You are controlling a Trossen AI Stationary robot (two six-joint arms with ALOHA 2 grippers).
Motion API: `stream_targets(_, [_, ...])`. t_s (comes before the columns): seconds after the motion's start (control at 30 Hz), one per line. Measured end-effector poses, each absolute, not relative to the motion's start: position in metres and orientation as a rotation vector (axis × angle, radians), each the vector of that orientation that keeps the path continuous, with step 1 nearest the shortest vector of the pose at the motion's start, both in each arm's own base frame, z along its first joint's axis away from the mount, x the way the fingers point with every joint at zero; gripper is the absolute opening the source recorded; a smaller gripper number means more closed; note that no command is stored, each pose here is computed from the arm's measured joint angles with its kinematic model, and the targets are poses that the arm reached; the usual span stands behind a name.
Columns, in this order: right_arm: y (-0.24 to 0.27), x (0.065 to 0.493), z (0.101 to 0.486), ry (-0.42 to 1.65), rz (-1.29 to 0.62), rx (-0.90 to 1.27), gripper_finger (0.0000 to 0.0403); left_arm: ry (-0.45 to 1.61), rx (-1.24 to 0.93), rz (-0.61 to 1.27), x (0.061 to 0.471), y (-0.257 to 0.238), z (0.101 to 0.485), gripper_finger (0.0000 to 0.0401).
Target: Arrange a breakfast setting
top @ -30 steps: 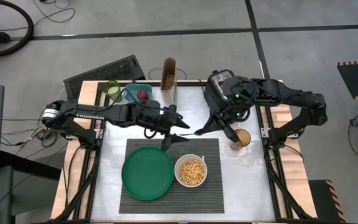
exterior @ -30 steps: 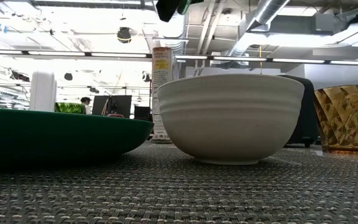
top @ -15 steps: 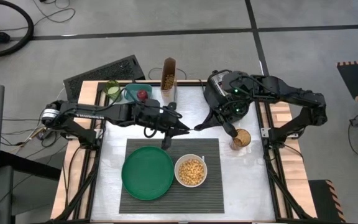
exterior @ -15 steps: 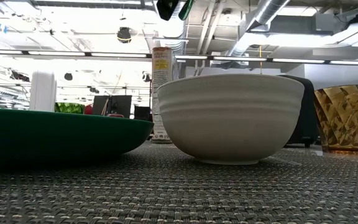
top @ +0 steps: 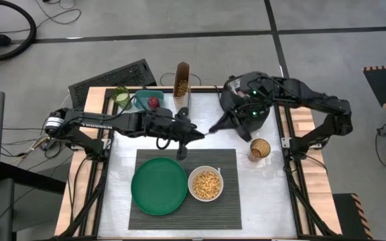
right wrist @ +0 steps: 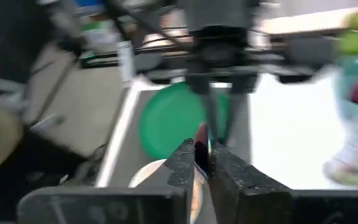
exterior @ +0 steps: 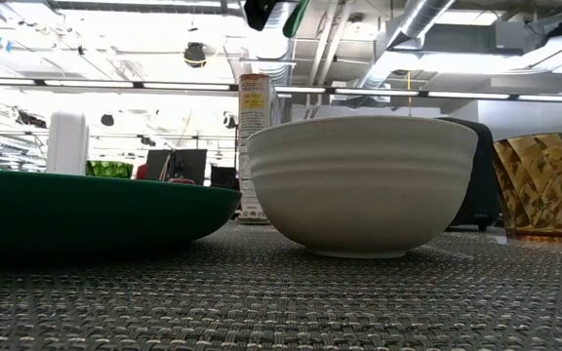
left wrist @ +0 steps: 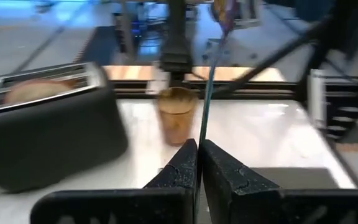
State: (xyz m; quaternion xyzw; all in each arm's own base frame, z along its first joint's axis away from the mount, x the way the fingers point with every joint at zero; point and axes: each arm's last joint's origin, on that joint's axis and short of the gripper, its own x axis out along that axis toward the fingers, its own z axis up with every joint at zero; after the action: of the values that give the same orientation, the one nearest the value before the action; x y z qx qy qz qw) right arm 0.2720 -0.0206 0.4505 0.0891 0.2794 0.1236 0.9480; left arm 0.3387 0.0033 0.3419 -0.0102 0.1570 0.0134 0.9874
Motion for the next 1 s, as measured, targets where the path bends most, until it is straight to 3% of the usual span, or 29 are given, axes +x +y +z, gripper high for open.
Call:
stream_targets(0.27, [-0.047,0.260,0.458,0.527,-0.115,0.253,0.0146,0.310,0.052,0.312,0.337,0.007,0.343,0.0000])
stream_targets(0.47, [-0.057,0.258,0.468,0.414,-0.189,0.353,0.0195,0.318,0.137,0.543,0.334,0.009,0.343,0.0000])
stream_targets(0.63, [-0.061,0.263,0.472,0.322,-0.282,0.495,0.0202,0.355,0.286,0.820,0.329,0.011,0.345,0.0000])
stream_targets(0.87, [-0.076,0.284,0.467,0.212,-0.388,0.766,0.0197,0.493,0.577,0.832,0.328,0.011,0.346,0.0000])
stream_targets(1.0, [-0.088,0.285,0.460,0.251,-0.386,0.890,0.0193,0.603,0.766,0.872,0.326,0.012,0.346,0.0000])
